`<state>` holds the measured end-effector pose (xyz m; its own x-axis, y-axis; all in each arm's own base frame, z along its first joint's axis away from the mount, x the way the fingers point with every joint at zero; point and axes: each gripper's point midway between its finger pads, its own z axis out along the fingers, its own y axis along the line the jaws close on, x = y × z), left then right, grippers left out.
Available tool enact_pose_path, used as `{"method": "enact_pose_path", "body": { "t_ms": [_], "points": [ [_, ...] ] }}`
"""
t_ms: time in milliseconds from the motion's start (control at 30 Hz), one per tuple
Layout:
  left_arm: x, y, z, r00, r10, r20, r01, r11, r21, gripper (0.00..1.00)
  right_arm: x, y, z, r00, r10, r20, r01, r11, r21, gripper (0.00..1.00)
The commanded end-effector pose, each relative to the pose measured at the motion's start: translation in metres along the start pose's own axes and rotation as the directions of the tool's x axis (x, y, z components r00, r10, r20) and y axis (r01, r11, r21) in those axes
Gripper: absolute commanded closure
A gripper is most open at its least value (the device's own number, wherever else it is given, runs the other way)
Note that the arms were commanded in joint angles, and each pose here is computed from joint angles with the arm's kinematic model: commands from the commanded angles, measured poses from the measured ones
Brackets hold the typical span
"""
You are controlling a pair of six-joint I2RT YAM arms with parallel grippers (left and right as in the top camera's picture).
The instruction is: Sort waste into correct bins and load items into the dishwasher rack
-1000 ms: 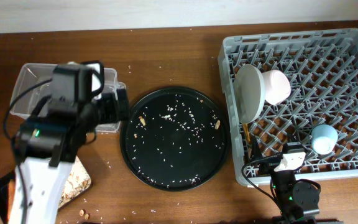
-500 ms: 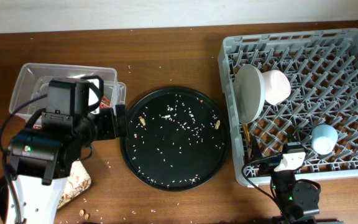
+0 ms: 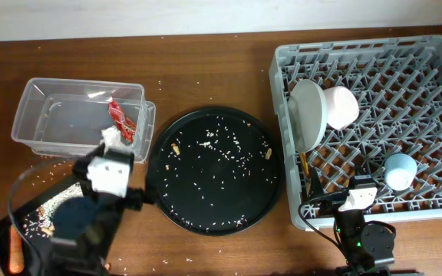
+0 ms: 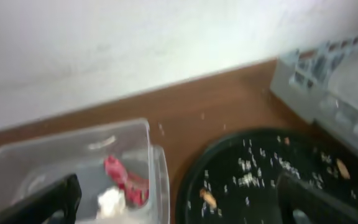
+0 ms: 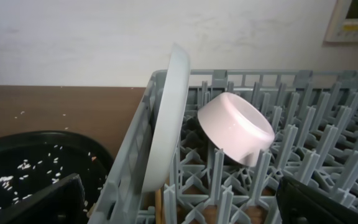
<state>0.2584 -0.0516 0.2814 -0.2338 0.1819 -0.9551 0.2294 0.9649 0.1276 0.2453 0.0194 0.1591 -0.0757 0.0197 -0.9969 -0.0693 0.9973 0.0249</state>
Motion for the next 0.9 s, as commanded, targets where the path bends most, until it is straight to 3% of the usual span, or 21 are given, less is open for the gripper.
{"method": "enact_pose_path", "body": {
  "t_ms": [0,167,433,567,867],
  "points": [
    [0.042,-0.009,-0.001,0.997,0.031,0.075,-0.031,0.999,0.006,0.0,0.004,-0.001,0.0,1.0,0.011,-0.005,-0.011,1.0,0.004,0.02],
    [0.072,-0.013,-0.001,0.988,0.032,0.15,-0.031,0.999,-0.007,0.01,0.004,-0.001,0.0,1.0,0.011,-0.005,-0.011,1.0,0.004,0.02],
    [0.125,-0.02,0.014,0.988,0.031,0.154,-0.03,0.999,-0.009,0.01,0.004,-0.001,0.0,1.0,0.011,-0.005,-0.011,1.0,0.004,0.02],
    [0.122,-0.025,0.016,0.98,0.033,0.198,-0.036,0.999,0.008,0.01,0.004,-0.001,0.0,1.0,0.011,-0.005,-0.011,1.0,0.004,0.02],
    [0.131,-0.027,0.02,0.987,0.034,0.157,-0.037,0.999,0.016,0.01,0.004,-0.001,0.0,1.0,0.011,-0.005,-0.011,1.0,0.004,0.02]
  ]
}}
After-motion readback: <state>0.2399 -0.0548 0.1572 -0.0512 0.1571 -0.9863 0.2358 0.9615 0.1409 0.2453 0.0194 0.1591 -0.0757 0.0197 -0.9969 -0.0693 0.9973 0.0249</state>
